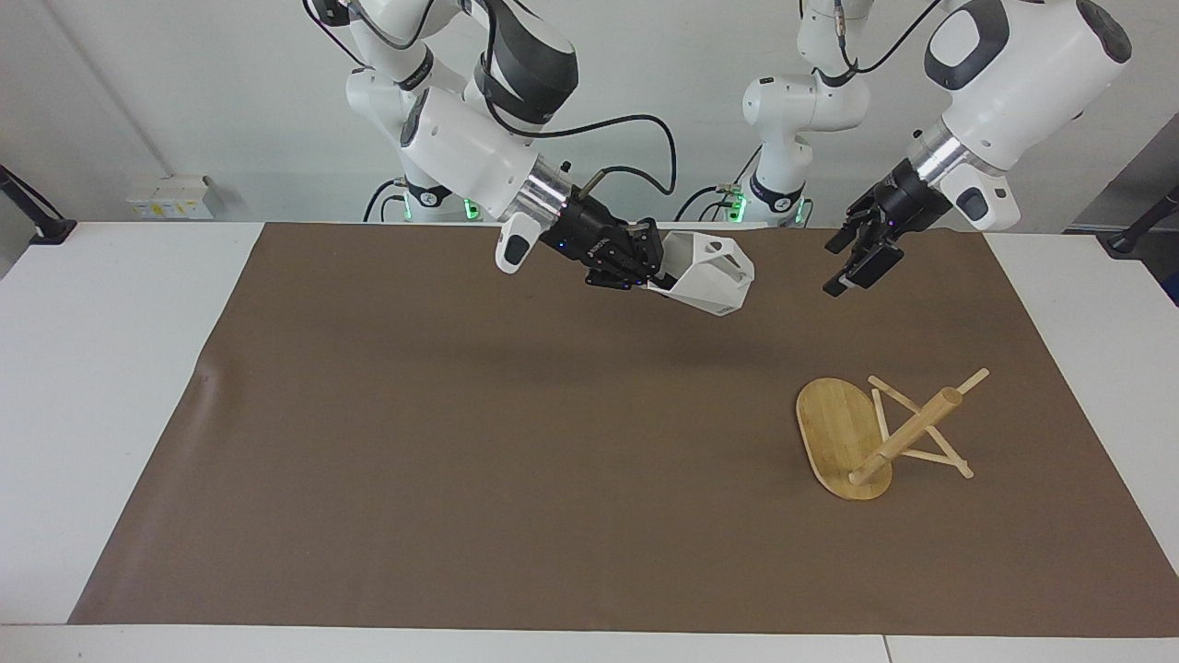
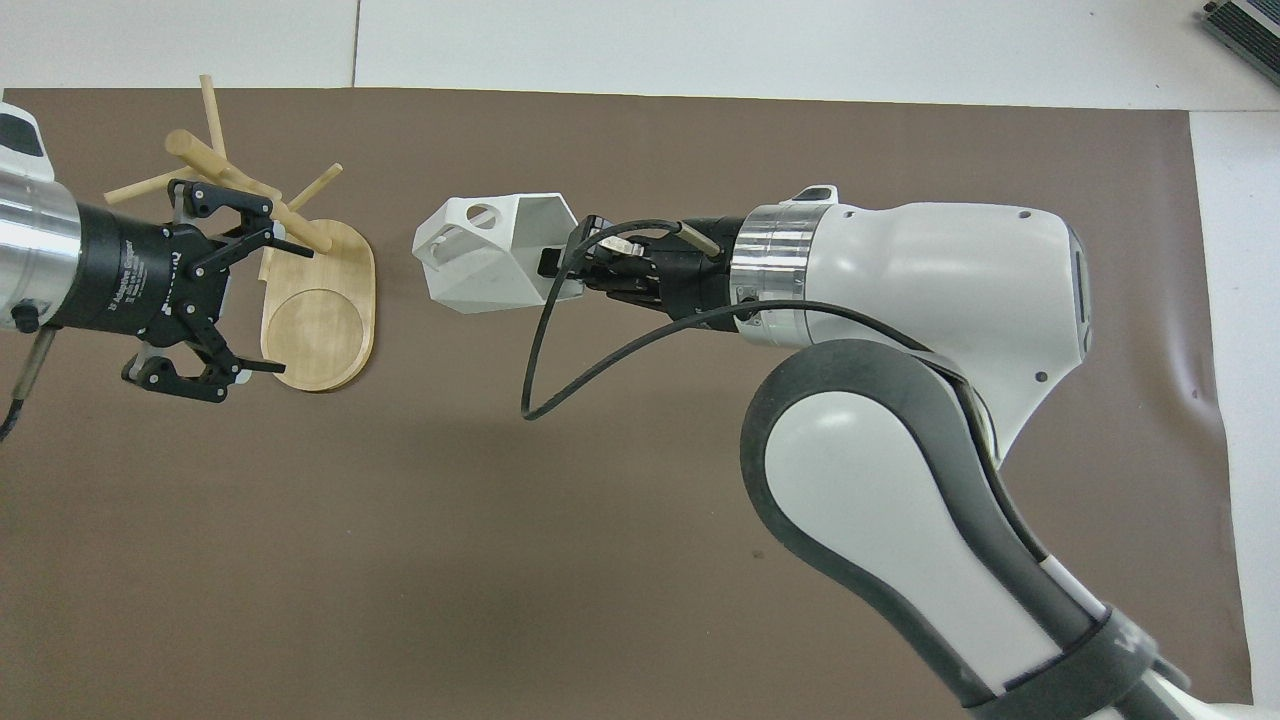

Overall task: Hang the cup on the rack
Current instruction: 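Grasp the cup with the left gripper from the right gripper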

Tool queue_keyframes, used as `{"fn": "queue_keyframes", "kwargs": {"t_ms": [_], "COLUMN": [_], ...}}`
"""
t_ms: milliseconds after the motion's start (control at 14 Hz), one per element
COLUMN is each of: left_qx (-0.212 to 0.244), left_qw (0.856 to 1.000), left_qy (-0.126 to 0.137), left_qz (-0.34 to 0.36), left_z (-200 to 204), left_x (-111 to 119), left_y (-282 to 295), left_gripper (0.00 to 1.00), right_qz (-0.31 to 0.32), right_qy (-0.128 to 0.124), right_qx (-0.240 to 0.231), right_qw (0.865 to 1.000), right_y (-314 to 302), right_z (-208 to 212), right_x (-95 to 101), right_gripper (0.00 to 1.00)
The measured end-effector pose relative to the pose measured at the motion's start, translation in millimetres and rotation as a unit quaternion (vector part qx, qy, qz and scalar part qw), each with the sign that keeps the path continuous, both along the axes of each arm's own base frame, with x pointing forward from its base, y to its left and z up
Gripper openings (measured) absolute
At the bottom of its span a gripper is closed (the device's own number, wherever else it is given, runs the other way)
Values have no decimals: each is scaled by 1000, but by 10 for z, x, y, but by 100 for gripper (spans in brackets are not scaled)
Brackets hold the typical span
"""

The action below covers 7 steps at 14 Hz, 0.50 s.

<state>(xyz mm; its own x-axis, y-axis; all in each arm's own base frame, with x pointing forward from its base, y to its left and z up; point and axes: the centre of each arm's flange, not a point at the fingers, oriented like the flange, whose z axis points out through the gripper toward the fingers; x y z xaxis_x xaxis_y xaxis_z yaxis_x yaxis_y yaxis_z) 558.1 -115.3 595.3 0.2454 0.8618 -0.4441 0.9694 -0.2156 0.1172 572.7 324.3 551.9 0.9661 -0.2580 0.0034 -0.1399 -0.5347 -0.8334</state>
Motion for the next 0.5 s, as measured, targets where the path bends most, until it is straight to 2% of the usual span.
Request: {"fn": "queue_keyframes", "kwargs": {"t_ms": [214,357,500], "left_qx": [-41,-64,-72], "left_qw": [994,988,986], "left_qy": [61,86,106], "left_qz": [86,108,103], "left_z": [-147,-223,-260], "left_x": [268,415,428], "left_y": [-86,-147,-219], "left_gripper": [100,100,100], "right_qz": [-10,-11,-12], "right_qy": [-5,-7,-6], "right_qx": [8,10,11], "right_qw": [1000,1000,1000], "right_y": [115,177,198], "right_z": [-7,-22,-22], "right_x": [-32,-53,-62], "right_gripper": [5,5,5]}}
